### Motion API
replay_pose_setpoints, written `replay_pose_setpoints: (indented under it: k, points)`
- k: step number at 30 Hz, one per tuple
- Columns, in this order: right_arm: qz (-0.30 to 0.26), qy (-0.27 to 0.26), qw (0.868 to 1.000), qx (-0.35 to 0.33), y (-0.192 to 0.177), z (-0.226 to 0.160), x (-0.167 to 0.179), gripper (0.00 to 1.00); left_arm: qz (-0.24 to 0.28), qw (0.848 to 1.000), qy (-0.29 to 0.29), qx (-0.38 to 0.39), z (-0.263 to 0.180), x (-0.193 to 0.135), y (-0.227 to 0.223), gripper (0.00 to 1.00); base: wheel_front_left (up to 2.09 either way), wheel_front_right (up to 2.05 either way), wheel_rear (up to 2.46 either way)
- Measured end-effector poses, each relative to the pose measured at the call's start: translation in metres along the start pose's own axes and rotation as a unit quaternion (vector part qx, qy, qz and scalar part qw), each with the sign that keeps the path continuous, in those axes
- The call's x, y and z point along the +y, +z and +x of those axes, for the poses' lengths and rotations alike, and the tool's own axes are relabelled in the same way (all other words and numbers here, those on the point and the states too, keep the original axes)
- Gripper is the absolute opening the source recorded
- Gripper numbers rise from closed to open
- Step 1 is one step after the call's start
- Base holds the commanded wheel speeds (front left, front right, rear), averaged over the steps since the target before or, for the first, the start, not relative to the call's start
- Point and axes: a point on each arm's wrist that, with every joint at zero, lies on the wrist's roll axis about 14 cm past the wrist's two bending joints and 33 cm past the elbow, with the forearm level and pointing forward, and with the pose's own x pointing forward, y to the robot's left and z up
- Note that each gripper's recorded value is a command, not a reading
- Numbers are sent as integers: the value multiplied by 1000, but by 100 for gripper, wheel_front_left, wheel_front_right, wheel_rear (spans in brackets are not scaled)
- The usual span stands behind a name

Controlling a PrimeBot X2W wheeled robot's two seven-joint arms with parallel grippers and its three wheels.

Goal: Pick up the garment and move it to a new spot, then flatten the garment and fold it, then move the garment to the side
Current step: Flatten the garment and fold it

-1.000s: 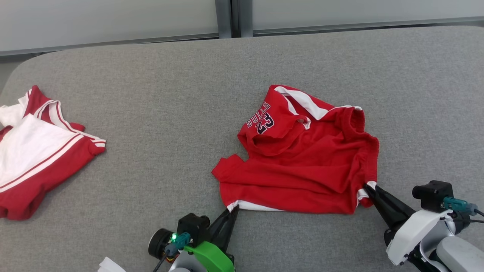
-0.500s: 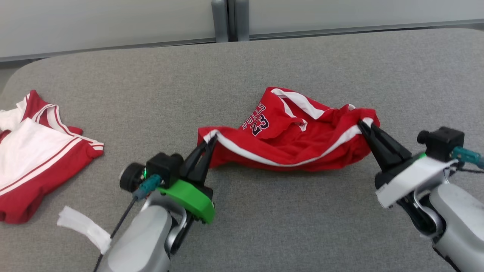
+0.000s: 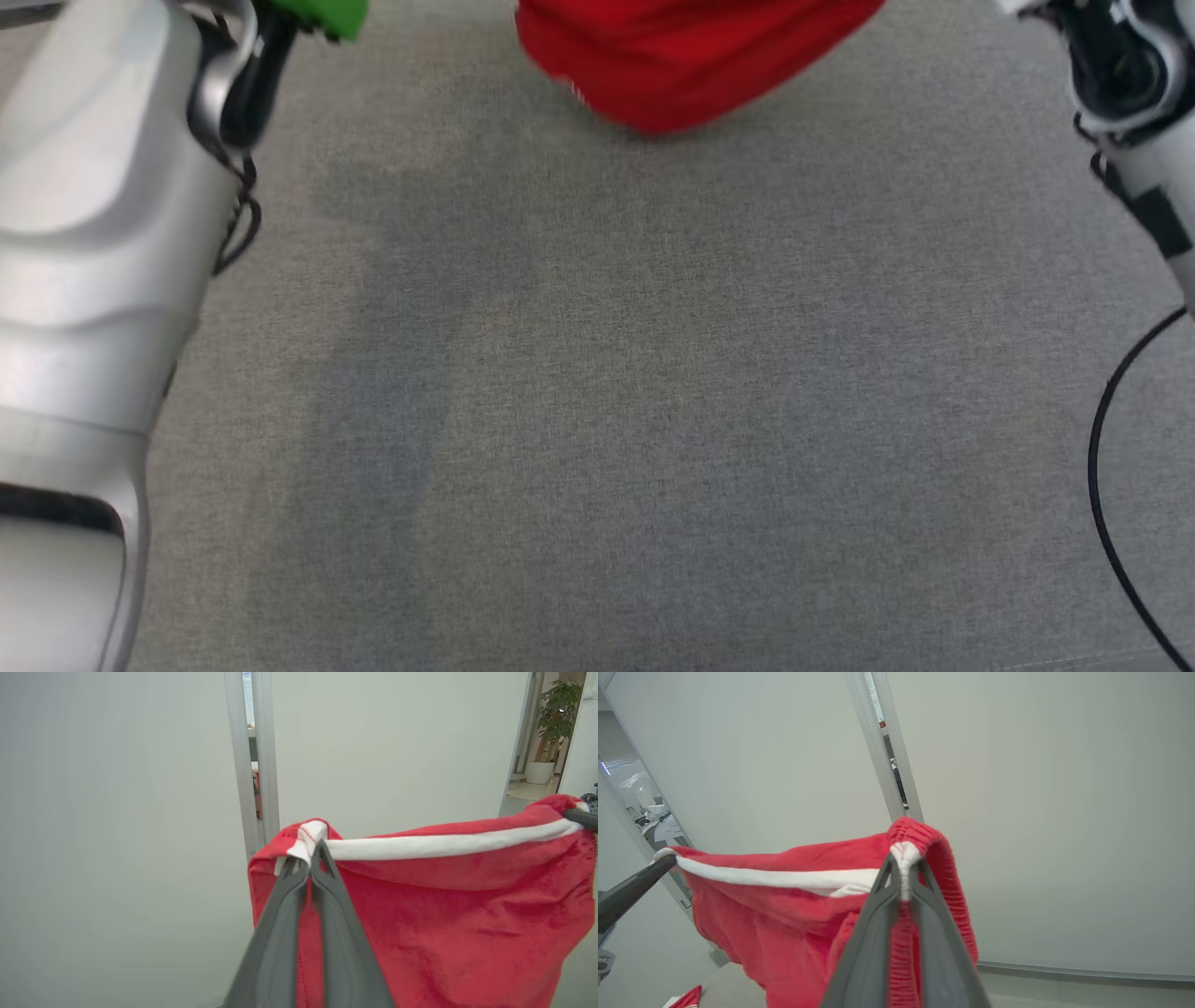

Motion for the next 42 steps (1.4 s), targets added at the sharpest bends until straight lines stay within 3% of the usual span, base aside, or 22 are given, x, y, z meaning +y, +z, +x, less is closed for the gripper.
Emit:
replay_pose_setpoints:
  k: [4,7,11,15,23,33,42]
  points:
    - [-32,-7,999,-29,25,47,-17,0,13,999,-5,-38,51,14,25,0,0,0,0]
    - [-43,-6,998,-41,29,60,-20,0,14,998,-7,-62,68,17,38,0,0,0,0]
    - [-48,-1,998,-26,11,65,-22,0,8,998,-14,-65,78,15,31,0,0,0,0]
    - [-42,0,999,6,-23,58,-29,0,-2,999,-19,-33,74,13,-5,0,0,0,0]
    - [-4,6,994,107,-112,-7,-31,0,-56,998,-1,21,16,14,-75,0,0,0,0]
    - [61,8,986,158,-148,-120,-1,0,-124,985,53,110,-126,-29,-150,0,0,0,0]
    - [72,-4,976,204,-165,-206,27,0,-141,973,77,165,-214,-71,-163,0,0,0,0]
